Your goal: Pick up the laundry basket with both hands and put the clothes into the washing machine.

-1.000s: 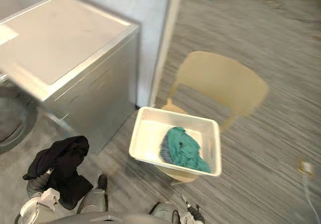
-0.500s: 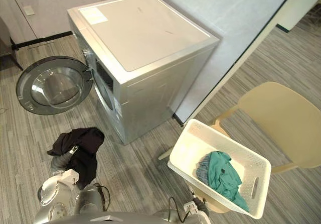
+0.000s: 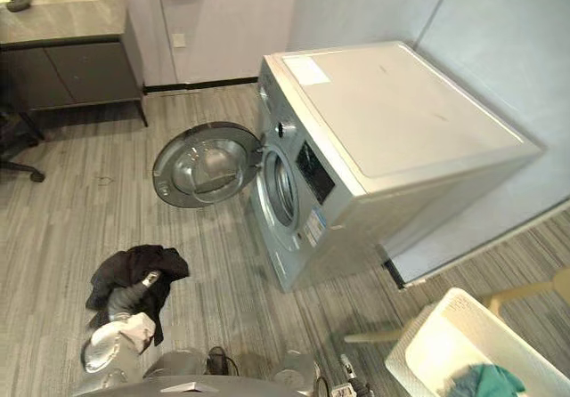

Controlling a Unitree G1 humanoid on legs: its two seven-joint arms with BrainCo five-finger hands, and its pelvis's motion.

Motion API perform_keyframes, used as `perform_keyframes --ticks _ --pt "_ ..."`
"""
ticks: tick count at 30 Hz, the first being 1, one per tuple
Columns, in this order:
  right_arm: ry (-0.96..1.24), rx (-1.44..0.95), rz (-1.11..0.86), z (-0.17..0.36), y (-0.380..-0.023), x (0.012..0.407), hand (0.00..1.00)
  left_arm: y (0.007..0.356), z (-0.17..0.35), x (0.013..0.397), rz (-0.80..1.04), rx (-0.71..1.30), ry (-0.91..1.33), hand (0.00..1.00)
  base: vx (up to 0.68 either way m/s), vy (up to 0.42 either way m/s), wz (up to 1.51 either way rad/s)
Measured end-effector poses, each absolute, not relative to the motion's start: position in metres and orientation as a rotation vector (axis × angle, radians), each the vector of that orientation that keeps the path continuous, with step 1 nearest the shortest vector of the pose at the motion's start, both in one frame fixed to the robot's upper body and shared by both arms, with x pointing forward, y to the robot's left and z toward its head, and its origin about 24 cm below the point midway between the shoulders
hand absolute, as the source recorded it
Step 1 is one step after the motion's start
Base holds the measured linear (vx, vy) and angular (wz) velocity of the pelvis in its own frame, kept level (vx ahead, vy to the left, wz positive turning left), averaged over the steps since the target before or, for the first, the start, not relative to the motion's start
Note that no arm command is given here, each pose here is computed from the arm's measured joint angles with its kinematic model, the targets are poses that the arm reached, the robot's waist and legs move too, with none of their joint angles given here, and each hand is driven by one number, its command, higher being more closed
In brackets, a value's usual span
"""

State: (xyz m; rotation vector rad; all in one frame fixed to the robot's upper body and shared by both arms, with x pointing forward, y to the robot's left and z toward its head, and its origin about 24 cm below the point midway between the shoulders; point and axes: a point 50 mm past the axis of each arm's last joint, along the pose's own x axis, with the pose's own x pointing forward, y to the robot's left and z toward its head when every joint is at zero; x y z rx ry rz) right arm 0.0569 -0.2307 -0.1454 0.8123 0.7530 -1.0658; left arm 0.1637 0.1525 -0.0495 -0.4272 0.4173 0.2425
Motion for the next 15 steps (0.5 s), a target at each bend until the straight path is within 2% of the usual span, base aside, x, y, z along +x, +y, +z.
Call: perform_keyframes --ticks 8,11,15 --pt "0.783 0.855 -1.116 -0.152 -0.227 0.042 0.0 0.143 -0.057 0.165 0.205 -0.427 0.469 1.0 0.32 -0.022 0.31" --pt "0.824 0.866 -1.142 -0.156 -0.224 0.031 0.0 0.133 -0.056 0.162 0.15 -0.426 0.474 1.0 0.58 -0.079 -0.31" --pt "0.8 0.857 -1.117 -0.153 -0.225 0.04 0.0 0.133 -0.052 0.163 0.132 -0.432 0.452 1.0 0.41 0.05 -0.84"
